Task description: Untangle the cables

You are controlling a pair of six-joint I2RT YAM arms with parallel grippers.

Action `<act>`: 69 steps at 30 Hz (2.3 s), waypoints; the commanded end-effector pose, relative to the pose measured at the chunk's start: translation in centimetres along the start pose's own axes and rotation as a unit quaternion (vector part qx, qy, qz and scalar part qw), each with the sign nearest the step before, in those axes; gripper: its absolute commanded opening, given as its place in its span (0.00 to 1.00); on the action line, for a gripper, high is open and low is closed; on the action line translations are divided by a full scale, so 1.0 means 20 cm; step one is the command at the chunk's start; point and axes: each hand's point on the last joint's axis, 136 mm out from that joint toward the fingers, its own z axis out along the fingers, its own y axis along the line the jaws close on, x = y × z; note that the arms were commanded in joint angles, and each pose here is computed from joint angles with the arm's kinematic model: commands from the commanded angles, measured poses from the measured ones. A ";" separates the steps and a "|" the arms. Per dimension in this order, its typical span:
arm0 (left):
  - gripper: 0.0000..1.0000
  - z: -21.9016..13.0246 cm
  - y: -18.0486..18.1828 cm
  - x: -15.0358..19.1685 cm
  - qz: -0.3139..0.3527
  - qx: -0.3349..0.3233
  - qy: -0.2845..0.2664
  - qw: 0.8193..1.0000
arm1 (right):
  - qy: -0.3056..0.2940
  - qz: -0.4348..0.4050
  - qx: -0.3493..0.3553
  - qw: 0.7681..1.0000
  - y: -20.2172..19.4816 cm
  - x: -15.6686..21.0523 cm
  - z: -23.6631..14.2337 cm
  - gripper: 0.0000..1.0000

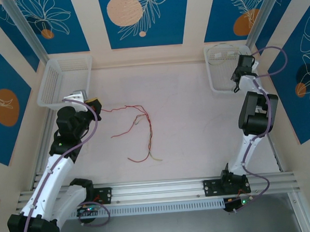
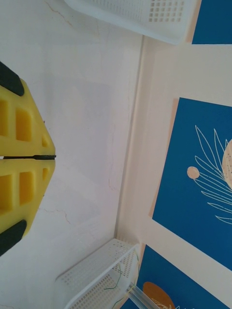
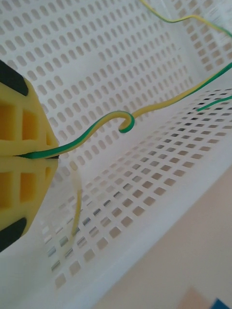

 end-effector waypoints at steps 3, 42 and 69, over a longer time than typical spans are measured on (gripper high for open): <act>0.00 -0.03 -0.03 -0.04 -0.008 0.015 -0.015 1.000 | 0.116 -0.038 -0.006 0.993 0.03 0.20 0.09 0.00; 0.00 -0.04 -0.04 -0.06 -0.005 0.017 -0.018 1.000 | 0.083 -0.059 -0.006 0.995 0.05 -0.14 -0.41 0.78; 0.00 -0.05 -0.19 -0.20 -0.025 0.082 -0.036 0.996 | -0.071 -0.022 -0.341 0.937 0.26 0.24 -1.58 0.72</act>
